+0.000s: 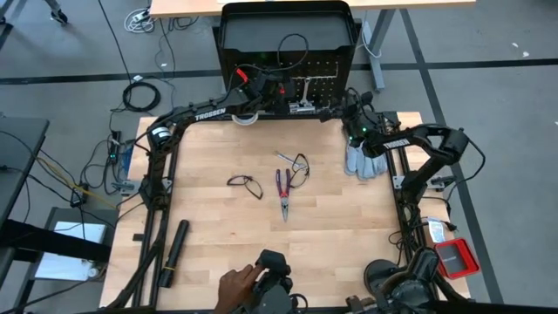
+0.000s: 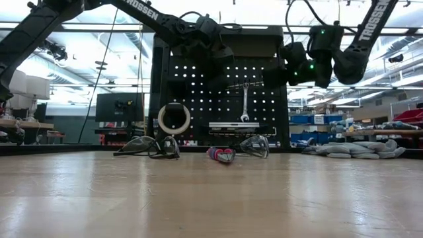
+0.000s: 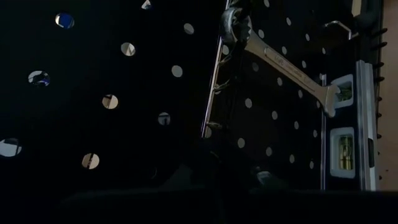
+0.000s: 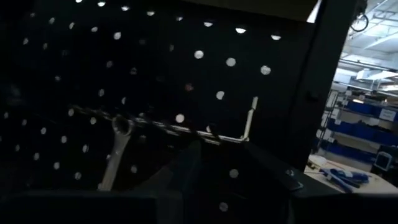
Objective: Hang tools onto peg board
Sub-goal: Assemble the black pegboard
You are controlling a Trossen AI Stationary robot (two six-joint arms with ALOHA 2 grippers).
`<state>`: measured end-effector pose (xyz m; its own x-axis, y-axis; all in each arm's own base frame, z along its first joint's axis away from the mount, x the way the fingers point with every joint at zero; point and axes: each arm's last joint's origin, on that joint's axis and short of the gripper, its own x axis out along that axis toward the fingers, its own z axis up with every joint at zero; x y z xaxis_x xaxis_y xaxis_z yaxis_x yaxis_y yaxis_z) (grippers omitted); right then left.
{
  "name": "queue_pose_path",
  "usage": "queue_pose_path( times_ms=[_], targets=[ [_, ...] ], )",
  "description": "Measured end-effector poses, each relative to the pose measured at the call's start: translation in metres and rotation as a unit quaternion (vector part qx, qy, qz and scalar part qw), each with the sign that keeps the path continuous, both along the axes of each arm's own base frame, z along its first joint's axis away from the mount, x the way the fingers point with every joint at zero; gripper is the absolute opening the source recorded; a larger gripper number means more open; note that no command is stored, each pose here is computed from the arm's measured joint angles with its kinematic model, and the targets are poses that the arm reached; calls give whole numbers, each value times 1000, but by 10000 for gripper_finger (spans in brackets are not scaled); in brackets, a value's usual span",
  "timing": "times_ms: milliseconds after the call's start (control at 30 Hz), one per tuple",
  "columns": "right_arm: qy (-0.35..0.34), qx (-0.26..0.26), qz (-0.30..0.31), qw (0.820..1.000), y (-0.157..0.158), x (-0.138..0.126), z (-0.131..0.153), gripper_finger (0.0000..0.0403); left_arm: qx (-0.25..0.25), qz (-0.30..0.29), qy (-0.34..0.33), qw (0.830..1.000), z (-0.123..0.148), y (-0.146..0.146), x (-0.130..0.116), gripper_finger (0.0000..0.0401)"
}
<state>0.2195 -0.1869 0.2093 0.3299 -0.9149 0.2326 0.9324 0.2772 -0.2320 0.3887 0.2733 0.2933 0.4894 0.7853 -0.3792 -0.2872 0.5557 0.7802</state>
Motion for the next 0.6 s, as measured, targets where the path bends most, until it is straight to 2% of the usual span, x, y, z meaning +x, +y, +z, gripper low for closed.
queue_pose_path(
  times_ms=[267,600],
  targets=[
    [18,-17,-2,1000,-15,17,-4,120,0,-1,2,1000,0,0,0,11],
    [19,-10,-57,998,-14,24,-2,120,0,-2,4,1000,0,0,0,11]
  ],
)
